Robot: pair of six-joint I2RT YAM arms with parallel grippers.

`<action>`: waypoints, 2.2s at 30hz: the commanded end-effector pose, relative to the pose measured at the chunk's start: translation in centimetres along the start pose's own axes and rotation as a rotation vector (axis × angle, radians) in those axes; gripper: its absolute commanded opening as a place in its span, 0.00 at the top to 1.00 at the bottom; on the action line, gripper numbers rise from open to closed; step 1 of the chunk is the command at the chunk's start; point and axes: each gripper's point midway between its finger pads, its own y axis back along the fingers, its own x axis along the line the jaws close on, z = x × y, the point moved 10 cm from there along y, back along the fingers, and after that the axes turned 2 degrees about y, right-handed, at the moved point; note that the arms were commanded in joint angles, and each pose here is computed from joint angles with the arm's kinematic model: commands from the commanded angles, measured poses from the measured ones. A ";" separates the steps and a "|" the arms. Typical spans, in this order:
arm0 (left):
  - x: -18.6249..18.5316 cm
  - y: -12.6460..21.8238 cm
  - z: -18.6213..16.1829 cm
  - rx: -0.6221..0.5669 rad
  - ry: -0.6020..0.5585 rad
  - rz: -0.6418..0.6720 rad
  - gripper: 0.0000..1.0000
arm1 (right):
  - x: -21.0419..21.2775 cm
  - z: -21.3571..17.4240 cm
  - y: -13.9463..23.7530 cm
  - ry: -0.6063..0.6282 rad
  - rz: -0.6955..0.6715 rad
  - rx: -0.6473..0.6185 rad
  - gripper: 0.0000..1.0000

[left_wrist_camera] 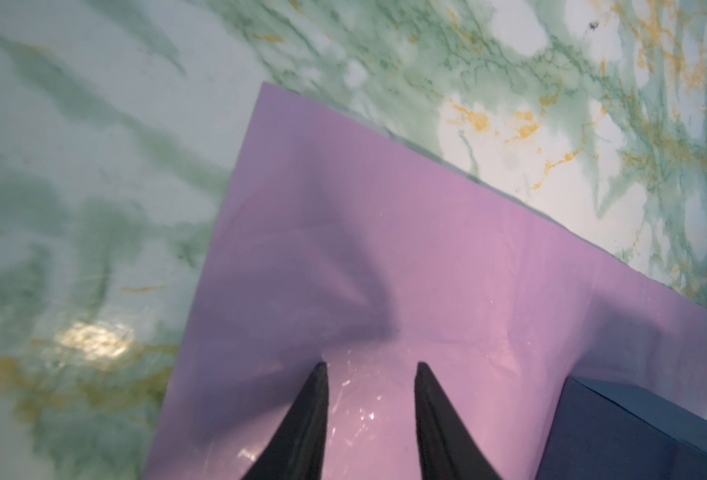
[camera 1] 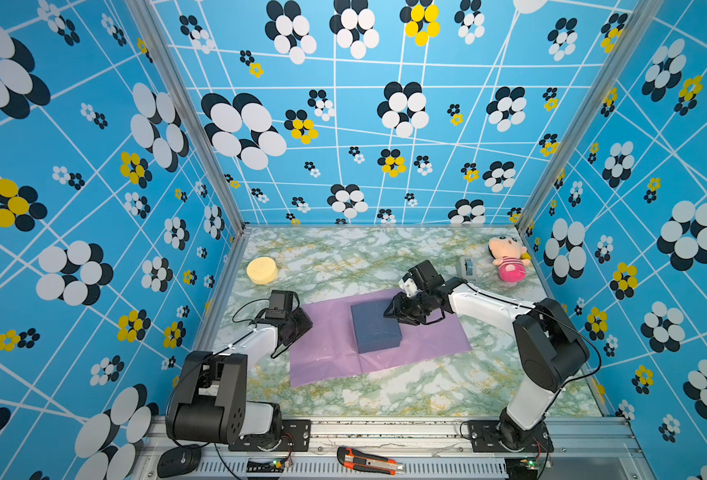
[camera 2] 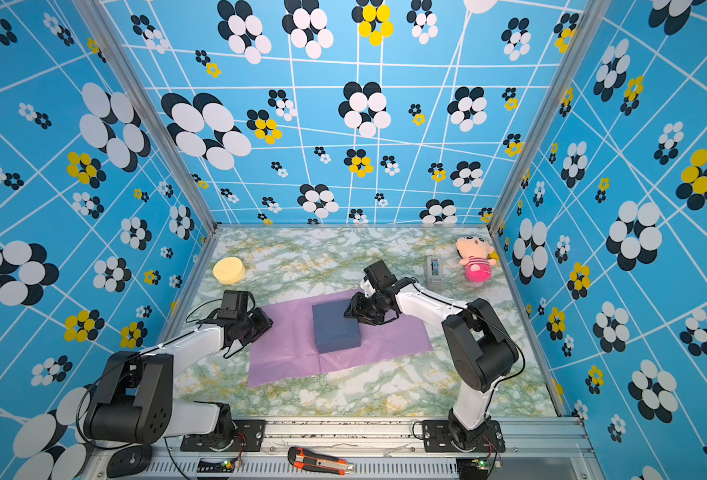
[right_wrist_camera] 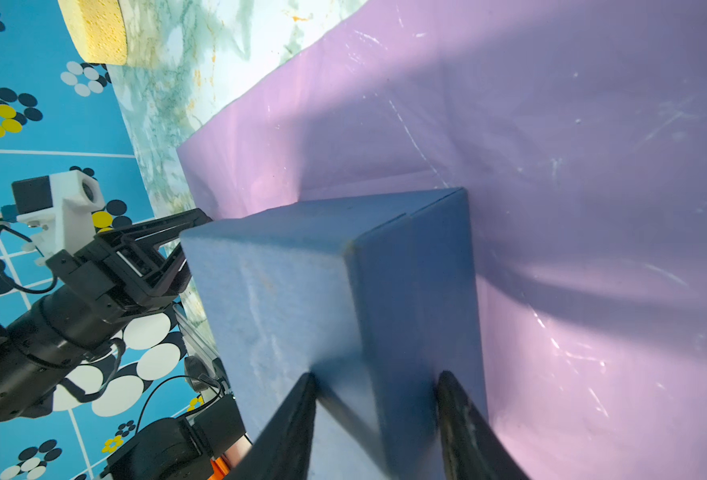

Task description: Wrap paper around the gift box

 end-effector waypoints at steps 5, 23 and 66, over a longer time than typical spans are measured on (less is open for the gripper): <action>-0.2 0.9 0.6 -0.032 -0.025 0.021 0.63 | 0.6 -0.6 0.3 0.000 0.018 -0.018 0.52; -2.2 -2.5 4.4 -0.041 -0.074 0.035 0.62 | -12.4 1.4 9.7 -0.208 -0.075 -0.310 0.27; -2.8 -4.1 5.1 -0.024 -0.091 0.014 0.61 | -13.7 5.8 5.9 -0.050 0.404 -0.039 0.33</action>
